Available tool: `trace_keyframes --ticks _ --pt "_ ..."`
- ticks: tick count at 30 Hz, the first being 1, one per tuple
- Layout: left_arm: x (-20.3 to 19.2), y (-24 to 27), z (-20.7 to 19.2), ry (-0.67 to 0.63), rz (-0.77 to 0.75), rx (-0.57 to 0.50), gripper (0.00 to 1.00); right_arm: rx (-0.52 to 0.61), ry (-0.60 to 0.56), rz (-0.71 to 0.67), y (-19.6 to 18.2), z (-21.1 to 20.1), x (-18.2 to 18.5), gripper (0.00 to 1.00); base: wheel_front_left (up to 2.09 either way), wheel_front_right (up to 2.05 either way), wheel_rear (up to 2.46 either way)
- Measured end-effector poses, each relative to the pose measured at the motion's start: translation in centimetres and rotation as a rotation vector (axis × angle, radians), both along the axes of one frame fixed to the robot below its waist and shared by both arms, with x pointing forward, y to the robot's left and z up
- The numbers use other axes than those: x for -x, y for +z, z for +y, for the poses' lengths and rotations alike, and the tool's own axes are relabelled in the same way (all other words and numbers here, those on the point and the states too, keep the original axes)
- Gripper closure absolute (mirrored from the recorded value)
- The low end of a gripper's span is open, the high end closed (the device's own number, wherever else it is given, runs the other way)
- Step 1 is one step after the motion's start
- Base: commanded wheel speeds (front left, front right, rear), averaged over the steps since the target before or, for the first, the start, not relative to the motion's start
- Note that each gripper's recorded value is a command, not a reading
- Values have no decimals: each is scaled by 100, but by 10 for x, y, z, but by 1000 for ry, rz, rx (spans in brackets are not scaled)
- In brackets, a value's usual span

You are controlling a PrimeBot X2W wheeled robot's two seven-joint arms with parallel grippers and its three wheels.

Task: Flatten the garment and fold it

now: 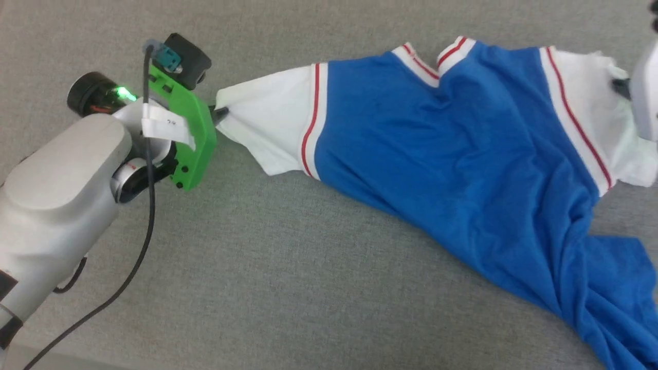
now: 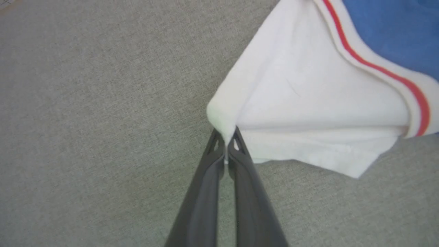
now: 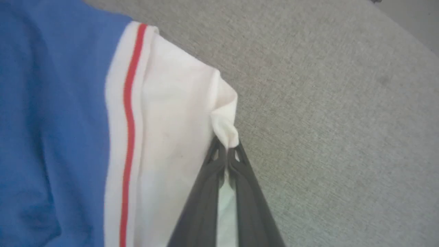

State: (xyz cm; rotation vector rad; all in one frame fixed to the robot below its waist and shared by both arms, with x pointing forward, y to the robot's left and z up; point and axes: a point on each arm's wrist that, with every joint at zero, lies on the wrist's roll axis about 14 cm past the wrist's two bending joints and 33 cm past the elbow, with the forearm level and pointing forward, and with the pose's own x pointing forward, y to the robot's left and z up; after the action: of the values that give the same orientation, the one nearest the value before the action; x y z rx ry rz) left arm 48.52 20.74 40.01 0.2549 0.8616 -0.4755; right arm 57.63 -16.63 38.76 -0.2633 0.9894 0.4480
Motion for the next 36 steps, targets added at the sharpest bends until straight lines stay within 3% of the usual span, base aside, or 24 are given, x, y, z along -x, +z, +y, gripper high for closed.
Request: trace_keyframes --ticks 6,16,26,36 --pt "-9 42 5 36 -131 30 100 -76 14 -229 67 6 -6 100 0 0 0" --pt "-19 134 -6 5 -408 61 100 -109 24 -584 189 -15 6 100 0 0 0" --pt "-72 279 -19 7 -858 61 100 -6 8 -1037 330 -41 -13 100 0 0 0" --pt "-125 379 -27 20 -1217 60 100 47 -27 -1304 410 -34 -61 100 0 0 0"
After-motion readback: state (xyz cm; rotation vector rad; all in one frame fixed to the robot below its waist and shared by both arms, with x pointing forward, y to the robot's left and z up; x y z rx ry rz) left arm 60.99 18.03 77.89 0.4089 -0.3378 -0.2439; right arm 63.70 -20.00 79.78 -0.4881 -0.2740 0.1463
